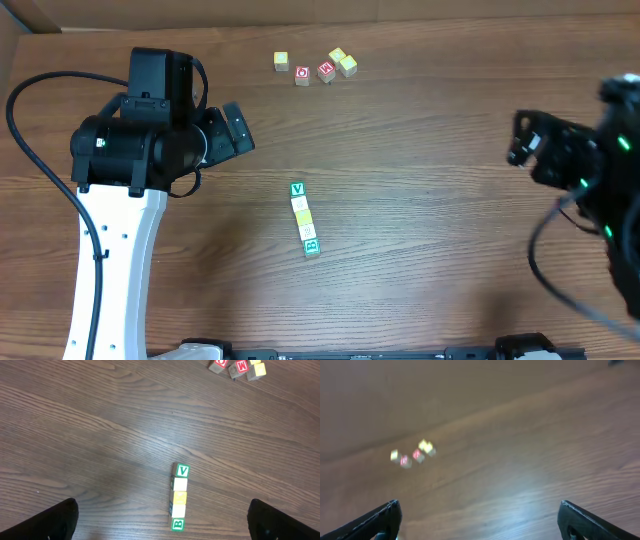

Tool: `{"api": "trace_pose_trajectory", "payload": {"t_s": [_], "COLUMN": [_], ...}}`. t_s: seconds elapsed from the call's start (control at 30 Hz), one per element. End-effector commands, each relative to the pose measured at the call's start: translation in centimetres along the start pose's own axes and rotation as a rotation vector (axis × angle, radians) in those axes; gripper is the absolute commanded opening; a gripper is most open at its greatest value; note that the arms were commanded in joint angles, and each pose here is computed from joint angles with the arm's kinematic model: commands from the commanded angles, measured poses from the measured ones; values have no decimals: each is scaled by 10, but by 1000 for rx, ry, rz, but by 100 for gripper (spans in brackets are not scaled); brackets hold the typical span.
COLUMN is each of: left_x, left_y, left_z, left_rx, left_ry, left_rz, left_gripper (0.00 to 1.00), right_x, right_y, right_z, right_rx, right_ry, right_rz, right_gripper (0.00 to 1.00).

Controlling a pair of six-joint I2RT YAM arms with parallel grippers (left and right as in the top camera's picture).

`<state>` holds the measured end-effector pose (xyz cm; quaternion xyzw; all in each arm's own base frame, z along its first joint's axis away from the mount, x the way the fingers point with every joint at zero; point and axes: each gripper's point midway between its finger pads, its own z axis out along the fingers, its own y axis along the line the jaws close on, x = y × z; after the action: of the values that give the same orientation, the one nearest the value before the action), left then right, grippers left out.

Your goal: Flip 5 blocks

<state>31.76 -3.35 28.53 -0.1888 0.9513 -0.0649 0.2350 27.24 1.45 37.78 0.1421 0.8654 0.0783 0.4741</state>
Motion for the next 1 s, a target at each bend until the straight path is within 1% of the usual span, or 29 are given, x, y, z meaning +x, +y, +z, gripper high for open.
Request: {"api": "trace_pose_trajectory", "payload": {"t_s": [0.0, 0.17, 0.27, 0.4, 0.53, 0.8, 0.97], "left_x": [-4, -4, -4, -4, -4, -4, -4], "left_y": [2, 2, 2, 2, 2, 2, 2], "left_z": [-2, -2, -2, -2, -2, -2, -2], "left_rx": [-10, -9, -10, -10, -10, -10, -10], "left_ry": [-15, -15, -15, -15, -15, -15, -15], "left_rz": [-15, -15, -15, -15, -15, -15, -15], "left_gripper": [100, 100, 100, 100, 100, 100, 100], "right_x": [-5, 18, 31, 36, 30, 23, 34], "right_y": [-14, -18, -29, -34, -32, 11, 16], "right_z": [-31, -62, -73, -86, -97, -116, -111], "right_rx": [35, -21, -13, -45, -108, -355, -425], "right_ry": [-104, -159, -196, -287, -428, -786, -929], "right_rz": [3, -6, -8, 9, 26, -269, -297], "right_gripper": [100, 100, 100, 100, 100, 100, 100]}}
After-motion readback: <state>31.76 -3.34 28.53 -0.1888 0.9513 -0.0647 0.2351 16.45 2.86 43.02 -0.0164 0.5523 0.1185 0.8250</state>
